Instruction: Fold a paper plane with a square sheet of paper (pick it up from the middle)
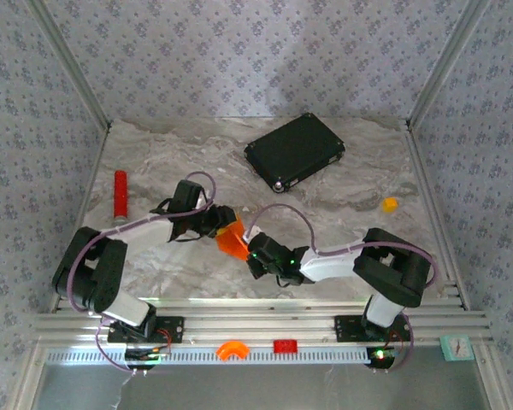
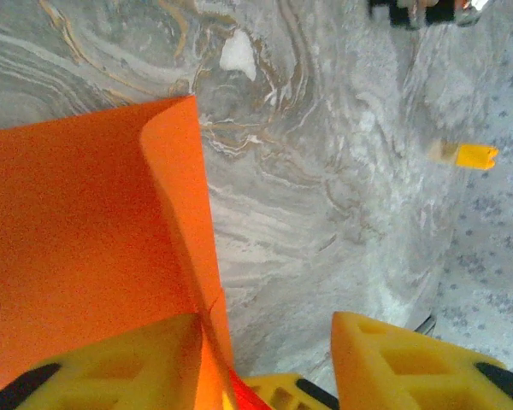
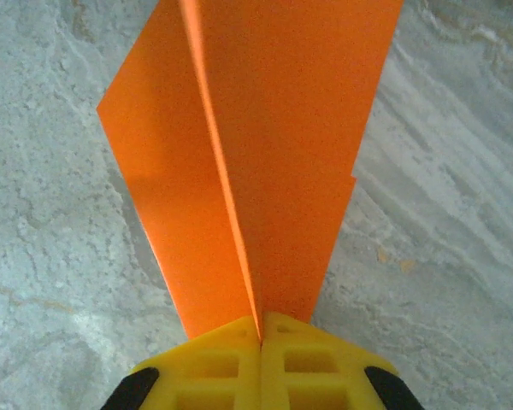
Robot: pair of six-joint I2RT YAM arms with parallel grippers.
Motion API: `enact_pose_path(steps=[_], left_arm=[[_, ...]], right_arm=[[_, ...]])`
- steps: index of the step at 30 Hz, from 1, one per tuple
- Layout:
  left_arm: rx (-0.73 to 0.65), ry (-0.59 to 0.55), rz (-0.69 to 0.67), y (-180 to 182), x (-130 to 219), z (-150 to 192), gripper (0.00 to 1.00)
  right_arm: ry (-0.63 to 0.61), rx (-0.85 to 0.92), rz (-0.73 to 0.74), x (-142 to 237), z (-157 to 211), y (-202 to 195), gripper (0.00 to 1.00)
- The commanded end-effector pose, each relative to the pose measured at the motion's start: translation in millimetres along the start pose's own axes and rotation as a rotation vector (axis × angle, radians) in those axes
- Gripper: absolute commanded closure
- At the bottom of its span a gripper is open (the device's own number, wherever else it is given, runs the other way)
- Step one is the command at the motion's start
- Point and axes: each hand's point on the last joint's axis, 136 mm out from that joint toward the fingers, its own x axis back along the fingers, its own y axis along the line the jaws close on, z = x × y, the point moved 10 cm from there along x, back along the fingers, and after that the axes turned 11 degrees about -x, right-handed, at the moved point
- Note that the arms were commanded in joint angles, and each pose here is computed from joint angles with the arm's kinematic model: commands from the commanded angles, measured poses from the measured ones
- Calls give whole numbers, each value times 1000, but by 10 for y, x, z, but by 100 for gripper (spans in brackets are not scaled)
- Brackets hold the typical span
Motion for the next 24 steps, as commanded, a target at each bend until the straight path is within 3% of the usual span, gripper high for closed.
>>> enact_pose_path(steps=[1, 8, 15, 24], left_arm=[[-28, -85, -30, -77, 211, -57, 49], [8, -150, -81, 61, 422, 1, 43], [28, -142, -85, 117, 437, 49, 43], [25, -138, -67, 102, 435, 47, 47]], right_arm=[[33, -129, -102, -50, 54, -70, 100], [71, -239, -177, -179, 89, -147, 100], [184, -236, -104, -370, 185, -131, 100], [204, -214, -59, -332, 156, -100, 100]])
